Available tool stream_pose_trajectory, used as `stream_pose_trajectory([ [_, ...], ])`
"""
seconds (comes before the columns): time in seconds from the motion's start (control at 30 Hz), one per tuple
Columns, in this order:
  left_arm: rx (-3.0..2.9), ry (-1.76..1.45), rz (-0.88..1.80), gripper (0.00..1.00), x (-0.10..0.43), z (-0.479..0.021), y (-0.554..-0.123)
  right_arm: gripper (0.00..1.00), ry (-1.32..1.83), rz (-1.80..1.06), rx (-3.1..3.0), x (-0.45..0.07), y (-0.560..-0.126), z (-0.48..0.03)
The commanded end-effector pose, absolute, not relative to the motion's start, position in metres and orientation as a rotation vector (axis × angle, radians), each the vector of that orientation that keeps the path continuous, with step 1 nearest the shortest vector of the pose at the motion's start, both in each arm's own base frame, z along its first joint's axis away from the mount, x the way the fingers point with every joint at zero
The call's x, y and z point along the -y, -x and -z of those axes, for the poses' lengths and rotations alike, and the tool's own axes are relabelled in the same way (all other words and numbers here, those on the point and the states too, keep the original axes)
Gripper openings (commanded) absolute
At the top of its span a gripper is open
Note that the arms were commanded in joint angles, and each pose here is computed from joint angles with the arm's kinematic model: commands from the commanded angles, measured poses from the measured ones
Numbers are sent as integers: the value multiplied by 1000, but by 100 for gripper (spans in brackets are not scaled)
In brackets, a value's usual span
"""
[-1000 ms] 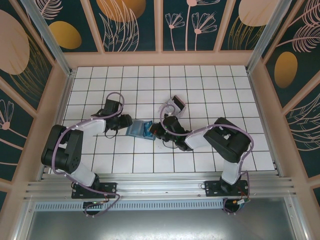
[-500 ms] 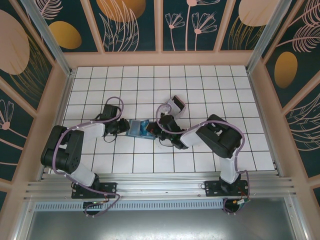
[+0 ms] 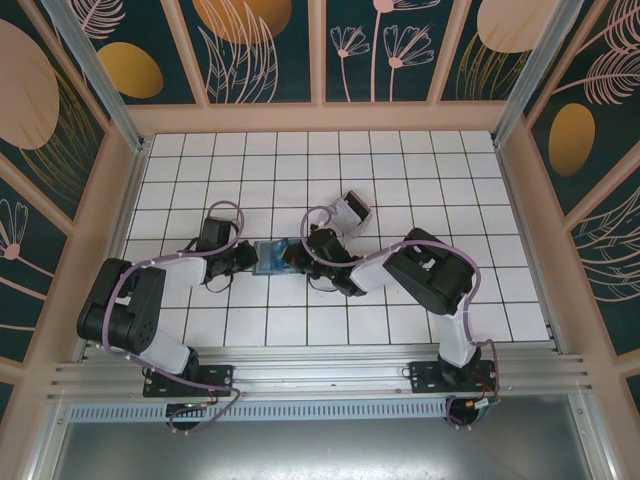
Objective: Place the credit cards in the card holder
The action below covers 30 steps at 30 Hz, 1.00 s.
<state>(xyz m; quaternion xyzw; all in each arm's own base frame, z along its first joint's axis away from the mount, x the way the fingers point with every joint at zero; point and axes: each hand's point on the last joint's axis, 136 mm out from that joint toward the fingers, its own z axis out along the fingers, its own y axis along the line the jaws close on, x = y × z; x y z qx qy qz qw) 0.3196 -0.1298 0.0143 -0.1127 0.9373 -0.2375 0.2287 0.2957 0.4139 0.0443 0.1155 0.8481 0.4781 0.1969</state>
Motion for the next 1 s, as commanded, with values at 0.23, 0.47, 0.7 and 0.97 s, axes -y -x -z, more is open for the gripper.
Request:
stream_pose_trajectory([
  [0.23,-2692,298,770,16,145,-1,-285,5,-190,-1283,-2481,-438,-273,-22],
  [0.47,-2697,290,753,16,144,-1,-286,30,-137,-1117,-2443,-420,-283,-52],
  [0.7,-2702,285,742,16,143,0,-285,39,-82,-903,-2406,-393,-294,-83],
  [0.97,-2700,288,753,16,144,1,-285,19,-18,-867,-2450,-392,-299,-75],
])
